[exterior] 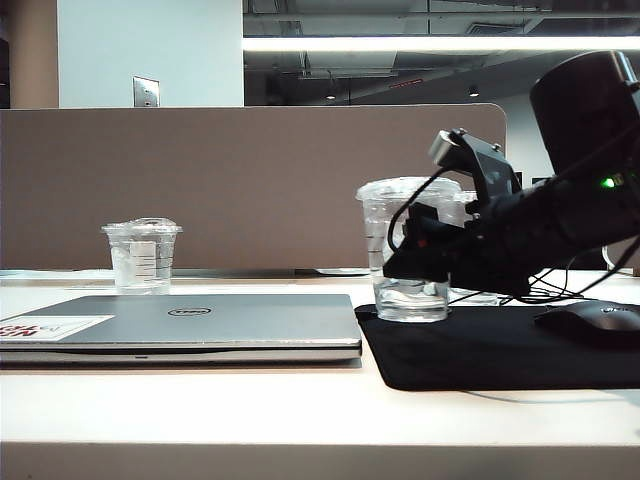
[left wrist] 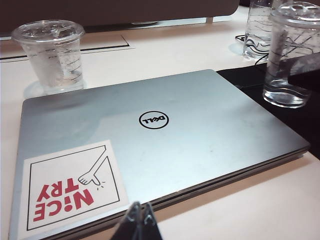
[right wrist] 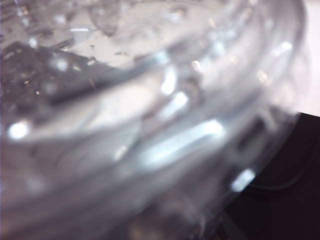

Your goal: Pick up the coffee cup on the middle and place it on the right side of the laptop.

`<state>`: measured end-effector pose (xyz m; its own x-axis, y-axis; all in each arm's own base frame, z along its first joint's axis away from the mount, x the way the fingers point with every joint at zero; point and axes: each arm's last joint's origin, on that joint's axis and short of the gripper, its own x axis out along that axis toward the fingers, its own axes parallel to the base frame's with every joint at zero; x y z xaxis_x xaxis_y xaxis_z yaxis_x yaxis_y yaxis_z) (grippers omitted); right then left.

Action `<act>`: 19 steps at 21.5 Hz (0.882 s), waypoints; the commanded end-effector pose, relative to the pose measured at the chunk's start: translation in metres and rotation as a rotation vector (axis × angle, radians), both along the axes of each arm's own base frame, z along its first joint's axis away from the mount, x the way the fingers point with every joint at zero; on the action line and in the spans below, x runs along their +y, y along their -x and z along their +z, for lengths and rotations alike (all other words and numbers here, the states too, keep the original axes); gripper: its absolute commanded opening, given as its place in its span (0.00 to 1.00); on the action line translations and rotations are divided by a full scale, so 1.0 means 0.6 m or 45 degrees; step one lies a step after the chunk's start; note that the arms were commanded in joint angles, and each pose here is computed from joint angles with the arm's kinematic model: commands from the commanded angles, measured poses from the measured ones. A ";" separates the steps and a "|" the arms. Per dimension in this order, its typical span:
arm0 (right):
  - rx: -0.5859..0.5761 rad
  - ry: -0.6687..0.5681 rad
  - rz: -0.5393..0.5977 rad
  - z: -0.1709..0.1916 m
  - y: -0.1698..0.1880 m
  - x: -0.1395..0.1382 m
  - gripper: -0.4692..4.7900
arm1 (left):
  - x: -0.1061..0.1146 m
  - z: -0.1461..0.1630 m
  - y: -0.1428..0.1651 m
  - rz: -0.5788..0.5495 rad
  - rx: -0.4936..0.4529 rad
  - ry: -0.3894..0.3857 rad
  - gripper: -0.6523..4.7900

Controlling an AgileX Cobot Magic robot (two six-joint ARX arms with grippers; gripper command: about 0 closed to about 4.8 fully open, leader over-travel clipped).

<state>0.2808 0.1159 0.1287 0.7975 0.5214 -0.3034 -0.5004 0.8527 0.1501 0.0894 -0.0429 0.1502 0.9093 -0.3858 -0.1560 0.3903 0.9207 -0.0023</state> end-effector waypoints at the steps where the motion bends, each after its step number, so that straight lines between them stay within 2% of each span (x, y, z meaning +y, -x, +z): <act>1: -0.053 -0.020 -0.024 0.006 0.002 -0.001 0.76 | 0.000 0.003 0.000 0.000 -0.015 0.001 0.11; 15: -0.079 -0.018 -0.068 -0.016 -0.005 0.000 0.77 | 0.000 0.003 0.000 0.000 -0.015 0.001 0.11; 17: -0.076 -0.018 -0.071 -0.016 -0.005 -0.001 0.81 | 0.000 0.003 0.000 0.000 -0.014 0.001 0.11; 19: -0.068 -0.019 -0.071 -0.019 -0.002 -0.001 0.91 | 0.000 0.003 0.000 0.000 -0.014 0.001 0.11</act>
